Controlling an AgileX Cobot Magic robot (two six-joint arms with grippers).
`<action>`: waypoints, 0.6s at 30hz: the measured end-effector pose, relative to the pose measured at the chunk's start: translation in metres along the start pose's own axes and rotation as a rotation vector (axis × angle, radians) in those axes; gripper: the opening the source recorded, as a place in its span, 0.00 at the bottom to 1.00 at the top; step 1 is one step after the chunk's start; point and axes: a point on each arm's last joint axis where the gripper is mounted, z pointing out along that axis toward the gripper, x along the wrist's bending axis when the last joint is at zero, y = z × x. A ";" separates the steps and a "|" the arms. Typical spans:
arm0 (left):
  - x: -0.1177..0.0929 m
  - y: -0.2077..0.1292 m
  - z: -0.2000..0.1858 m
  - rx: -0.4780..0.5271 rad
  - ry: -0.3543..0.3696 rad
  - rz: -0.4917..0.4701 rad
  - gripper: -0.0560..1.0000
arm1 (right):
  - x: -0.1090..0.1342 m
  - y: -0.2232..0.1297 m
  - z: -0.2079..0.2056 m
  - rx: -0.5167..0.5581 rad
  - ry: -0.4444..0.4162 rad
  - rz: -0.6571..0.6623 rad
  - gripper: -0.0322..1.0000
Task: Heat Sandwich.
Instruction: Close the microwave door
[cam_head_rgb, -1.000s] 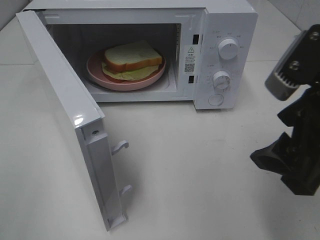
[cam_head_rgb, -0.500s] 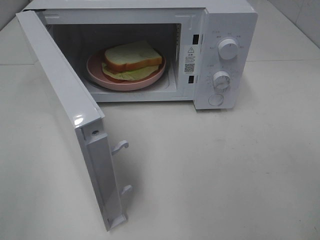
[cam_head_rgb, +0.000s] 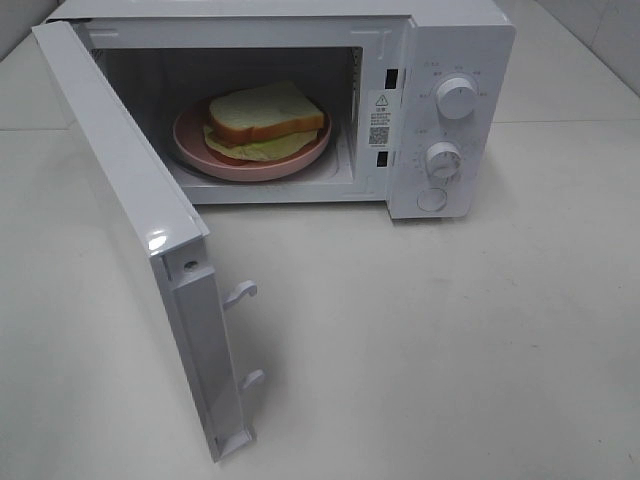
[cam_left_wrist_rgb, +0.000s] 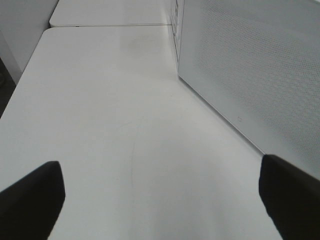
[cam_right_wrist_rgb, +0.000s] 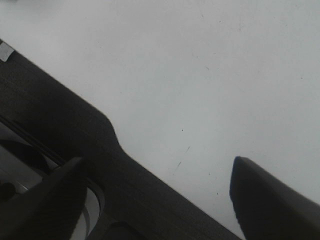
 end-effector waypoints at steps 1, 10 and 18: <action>0.000 0.000 0.000 0.000 0.000 0.000 0.99 | -0.001 -0.001 -0.001 -0.009 -0.008 0.015 0.77; 0.000 0.000 0.000 0.000 0.000 0.000 0.99 | -0.009 -0.018 -0.016 -0.106 -0.117 0.187 0.77; 0.000 0.000 0.000 0.000 0.000 0.000 0.99 | -0.009 -0.035 -0.030 -0.208 -0.214 0.308 0.77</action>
